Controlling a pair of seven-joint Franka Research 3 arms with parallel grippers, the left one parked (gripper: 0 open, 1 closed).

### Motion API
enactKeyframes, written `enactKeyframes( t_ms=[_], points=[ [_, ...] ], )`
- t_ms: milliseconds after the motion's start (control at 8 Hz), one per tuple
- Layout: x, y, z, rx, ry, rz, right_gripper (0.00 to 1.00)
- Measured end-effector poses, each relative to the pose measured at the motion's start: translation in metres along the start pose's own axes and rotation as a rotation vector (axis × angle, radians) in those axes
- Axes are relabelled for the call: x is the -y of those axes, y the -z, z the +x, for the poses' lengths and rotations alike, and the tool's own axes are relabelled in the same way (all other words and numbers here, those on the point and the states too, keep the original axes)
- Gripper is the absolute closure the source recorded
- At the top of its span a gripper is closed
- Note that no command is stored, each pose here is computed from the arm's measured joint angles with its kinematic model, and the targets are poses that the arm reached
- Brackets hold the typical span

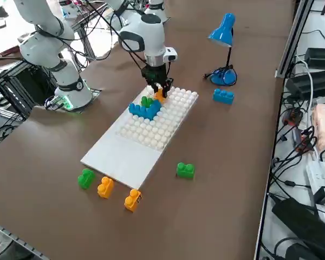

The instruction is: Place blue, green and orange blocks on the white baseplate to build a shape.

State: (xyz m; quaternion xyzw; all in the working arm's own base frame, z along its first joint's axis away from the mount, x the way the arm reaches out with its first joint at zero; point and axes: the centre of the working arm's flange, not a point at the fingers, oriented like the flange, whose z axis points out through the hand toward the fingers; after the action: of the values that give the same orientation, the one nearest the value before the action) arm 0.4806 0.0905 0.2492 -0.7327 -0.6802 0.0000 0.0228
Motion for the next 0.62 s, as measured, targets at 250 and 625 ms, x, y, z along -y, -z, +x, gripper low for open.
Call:
enactKeyframes(
  t_ms=[250,625],
  points=[
    [-0.0060,-0.0010,-0.0005,-0.004,-0.001,0.001,0.63],
    [-0.0117,-0.0016,-0.0007,-0.006,0.002,0.014,0.63]
  ],
)
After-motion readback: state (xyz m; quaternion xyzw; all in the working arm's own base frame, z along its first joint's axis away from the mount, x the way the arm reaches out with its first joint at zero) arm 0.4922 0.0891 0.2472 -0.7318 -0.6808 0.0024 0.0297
